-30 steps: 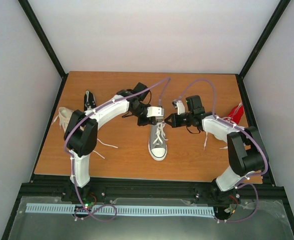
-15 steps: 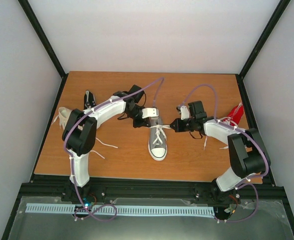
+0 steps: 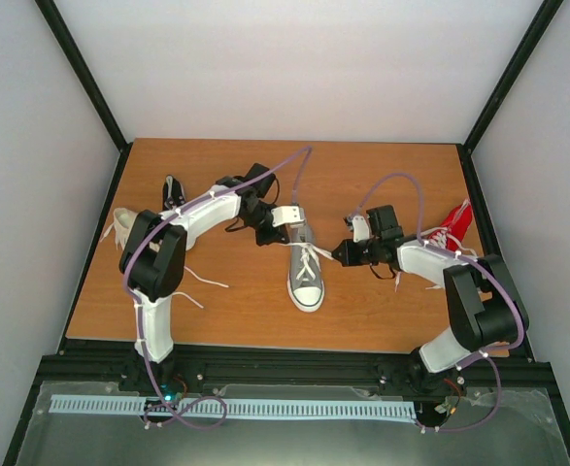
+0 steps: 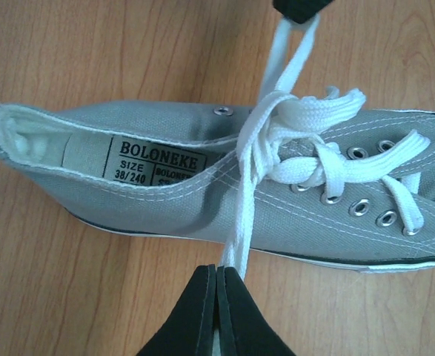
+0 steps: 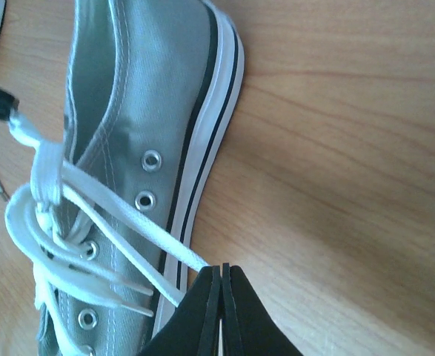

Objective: Tie the shoes

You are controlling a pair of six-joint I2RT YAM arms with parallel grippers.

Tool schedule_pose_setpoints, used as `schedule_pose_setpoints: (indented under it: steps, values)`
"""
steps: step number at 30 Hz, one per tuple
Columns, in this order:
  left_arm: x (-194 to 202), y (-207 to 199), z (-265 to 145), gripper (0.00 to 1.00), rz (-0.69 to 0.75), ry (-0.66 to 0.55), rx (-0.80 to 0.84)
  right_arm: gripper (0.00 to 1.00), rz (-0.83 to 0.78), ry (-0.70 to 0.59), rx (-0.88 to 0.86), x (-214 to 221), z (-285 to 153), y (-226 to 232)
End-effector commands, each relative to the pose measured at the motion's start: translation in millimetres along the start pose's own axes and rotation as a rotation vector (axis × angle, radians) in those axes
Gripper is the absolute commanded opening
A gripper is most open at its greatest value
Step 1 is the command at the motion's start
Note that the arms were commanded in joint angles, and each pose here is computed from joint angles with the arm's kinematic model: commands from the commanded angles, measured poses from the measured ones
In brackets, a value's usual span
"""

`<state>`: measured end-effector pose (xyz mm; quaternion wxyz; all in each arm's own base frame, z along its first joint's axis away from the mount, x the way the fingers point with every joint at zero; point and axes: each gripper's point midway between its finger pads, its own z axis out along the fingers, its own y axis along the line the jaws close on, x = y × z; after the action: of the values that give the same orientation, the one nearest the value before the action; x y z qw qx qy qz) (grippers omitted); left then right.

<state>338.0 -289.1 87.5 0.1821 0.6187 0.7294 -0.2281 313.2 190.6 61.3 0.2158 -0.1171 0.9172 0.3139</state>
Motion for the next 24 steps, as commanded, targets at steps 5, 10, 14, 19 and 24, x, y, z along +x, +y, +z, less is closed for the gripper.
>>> schedule_pose_setpoints:
  steps: [5, 10, 14, 19, 24]
  values:
    - [19.9, 23.0, 7.0, 0.01, -0.052, 0.046, -0.055, 0.03, 0.018, 0.027, -0.03, 18.8, -0.6, -0.9]
    - [23.6, 26.4, 5.5, 0.01, -0.065, 0.047, -0.058, 0.03, 0.031, 0.042, 0.009, 26.0, 1.0, -10.0]
    - [25.1, 30.1, 3.2, 0.01, -0.07, 0.042, -0.066, 0.03, 0.039, 0.05, 0.0, 29.2, 2.2, -9.6]
    - [29.7, 35.7, 7.1, 0.01, -0.078, 0.05, -0.076, 0.03, 0.034, 0.065, -0.075, 34.2, 2.9, 4.7]
    - [22.1, 41.2, 9.1, 0.01, -0.088, 0.019, -0.082, 0.03, -0.07, 0.045, -0.16, 28.7, -1.9, 45.8]
